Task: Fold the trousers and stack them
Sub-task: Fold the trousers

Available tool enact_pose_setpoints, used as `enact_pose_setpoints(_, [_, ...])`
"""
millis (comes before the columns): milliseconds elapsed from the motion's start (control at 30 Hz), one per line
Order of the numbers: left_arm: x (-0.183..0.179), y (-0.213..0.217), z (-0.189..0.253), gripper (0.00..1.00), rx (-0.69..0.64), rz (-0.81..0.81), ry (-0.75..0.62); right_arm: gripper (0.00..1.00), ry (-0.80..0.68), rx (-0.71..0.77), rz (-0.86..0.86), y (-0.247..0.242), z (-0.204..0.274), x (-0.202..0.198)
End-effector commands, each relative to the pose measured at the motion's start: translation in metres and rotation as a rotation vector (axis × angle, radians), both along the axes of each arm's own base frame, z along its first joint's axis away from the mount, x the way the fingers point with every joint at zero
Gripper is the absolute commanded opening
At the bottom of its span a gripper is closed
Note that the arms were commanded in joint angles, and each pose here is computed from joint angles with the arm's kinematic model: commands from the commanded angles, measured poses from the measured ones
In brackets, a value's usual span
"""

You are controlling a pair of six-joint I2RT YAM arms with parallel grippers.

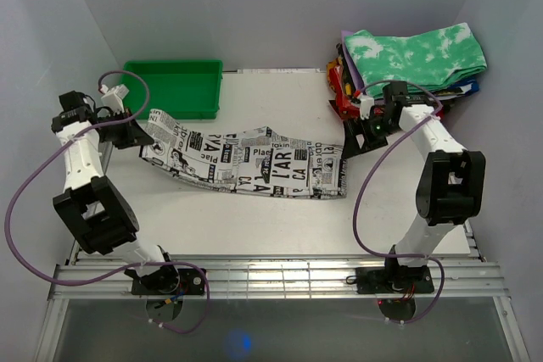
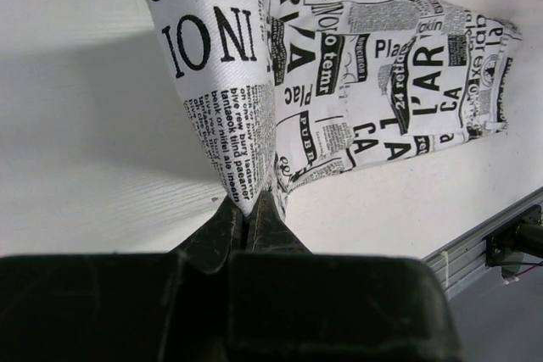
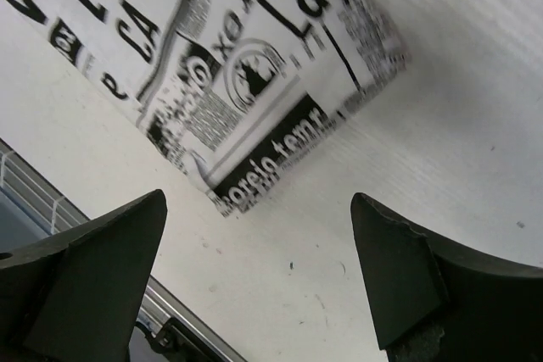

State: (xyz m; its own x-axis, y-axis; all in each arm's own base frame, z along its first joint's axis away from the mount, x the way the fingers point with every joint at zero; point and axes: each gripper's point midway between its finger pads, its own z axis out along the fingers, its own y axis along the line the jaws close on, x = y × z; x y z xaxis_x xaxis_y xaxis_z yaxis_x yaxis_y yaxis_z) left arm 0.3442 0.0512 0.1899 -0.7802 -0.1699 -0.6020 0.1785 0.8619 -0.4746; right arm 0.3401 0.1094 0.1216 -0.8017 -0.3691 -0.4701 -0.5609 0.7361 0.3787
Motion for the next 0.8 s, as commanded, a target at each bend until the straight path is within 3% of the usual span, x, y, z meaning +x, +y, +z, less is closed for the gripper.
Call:
enact_pose_setpoints(0, [-0.001,-0.016,0.044,0.00,-0.045,-0.047,-0.068,0.94,0.114,-0.007,-0.094,-0.018,-0.034,-0.014])
enact_pose_setpoints(200, [0.008,-0.058,0.056,0.00,-0.072,-0.116,-0.050,0.91,0.228,0.162,-0.147,0.005,-0.060,-0.021])
enact_pose_setpoints(533, [0.011,-0.139,0.075,0.00,-0.085,-0.214,-0.048,0.65,0.328,0.222,-0.236,0.023,-0.109,-0.031])
enact_pose_setpoints(733, [0.018,-0.205,0.063,0.00,-0.080,-0.163,-0.005,0.38,0.335,0.213,-0.286,0.025,-0.120,-0.038])
enact_pose_setpoints(767, [0.015,-0.222,0.051,0.00,-0.061,-0.139,0.026,0.29,0.341,0.212,-0.295,0.026,-0.122,-0.040])
